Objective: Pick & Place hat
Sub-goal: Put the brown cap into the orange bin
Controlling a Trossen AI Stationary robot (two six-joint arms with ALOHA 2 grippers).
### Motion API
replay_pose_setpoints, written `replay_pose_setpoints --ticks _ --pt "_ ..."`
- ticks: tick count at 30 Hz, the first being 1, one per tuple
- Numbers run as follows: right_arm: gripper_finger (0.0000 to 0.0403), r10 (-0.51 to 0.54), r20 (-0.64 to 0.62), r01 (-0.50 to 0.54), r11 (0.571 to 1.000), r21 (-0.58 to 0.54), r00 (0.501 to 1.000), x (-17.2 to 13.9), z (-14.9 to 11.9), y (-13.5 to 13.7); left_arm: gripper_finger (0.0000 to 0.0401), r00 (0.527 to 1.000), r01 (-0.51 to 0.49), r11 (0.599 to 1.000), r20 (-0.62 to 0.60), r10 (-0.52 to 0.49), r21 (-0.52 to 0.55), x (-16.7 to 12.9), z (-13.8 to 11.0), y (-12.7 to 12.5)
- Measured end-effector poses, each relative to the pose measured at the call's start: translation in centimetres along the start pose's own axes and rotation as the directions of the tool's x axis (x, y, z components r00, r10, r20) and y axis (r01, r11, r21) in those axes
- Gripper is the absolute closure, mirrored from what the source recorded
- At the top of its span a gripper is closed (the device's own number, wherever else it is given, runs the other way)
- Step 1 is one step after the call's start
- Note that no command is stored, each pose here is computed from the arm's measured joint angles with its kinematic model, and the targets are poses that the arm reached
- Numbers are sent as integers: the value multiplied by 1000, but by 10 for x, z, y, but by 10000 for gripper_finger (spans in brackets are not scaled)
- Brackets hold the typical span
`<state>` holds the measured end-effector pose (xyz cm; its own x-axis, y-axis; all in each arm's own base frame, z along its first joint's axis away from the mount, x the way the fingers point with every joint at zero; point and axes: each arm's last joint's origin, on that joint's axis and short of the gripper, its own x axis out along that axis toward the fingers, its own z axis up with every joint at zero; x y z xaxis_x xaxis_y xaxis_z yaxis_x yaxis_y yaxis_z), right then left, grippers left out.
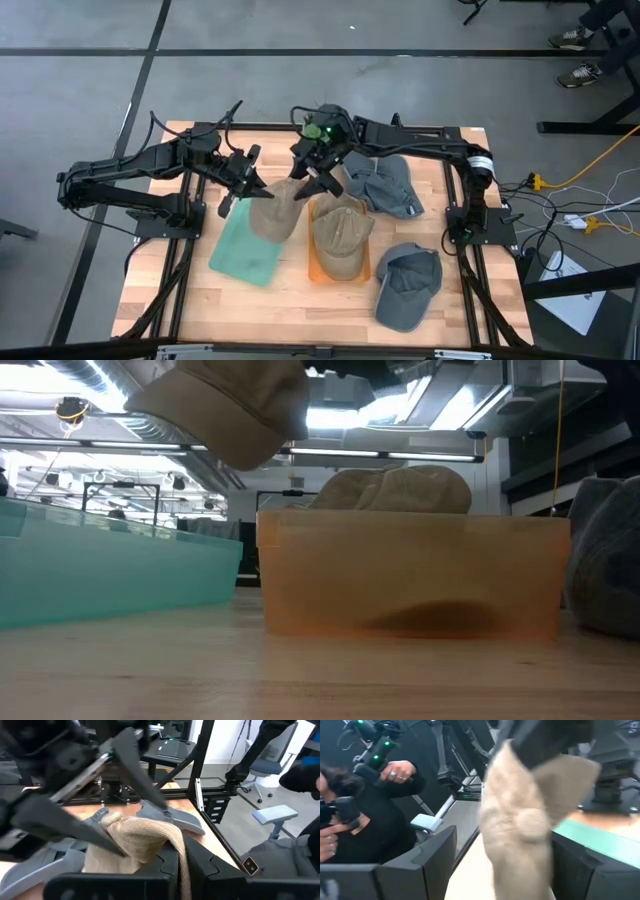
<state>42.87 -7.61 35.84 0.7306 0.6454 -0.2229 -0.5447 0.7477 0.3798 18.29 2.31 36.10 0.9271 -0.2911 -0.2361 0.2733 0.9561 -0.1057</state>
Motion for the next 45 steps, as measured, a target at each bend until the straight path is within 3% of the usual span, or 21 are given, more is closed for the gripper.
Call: replay_pose_setpoints --ticks 6,17,24,34,40,45 --pt "181 17 -10 -18 1000 -5 1000 7 -1 5 393 1000 1 1000 0 -1 0 0 0 0" --pt "387 21 -10 -21 1000 -6 1000 8 -1 6 379 1000 0 1000 0 0 -1 0 0 0" --pt "388 21 -10 -21 1000 -1 1000 8 -2 6 356 1000 0 1000 -6 0 -29 0 -1 0" --pt "392 29 -46 -24 993 116 999 9 -6 7 268 1000 -7 1000 -7 7 -21 0 -1 0" --pt "394 110 -115 -83 973 215 987 11 -14 17 236 985 -151 988 -78 152 17 -1 -7 4" --pt "394 136 -137 -102 968 229 981 11 -11 39 233 959 -259 965 -115 261 28 -2 -11 7"
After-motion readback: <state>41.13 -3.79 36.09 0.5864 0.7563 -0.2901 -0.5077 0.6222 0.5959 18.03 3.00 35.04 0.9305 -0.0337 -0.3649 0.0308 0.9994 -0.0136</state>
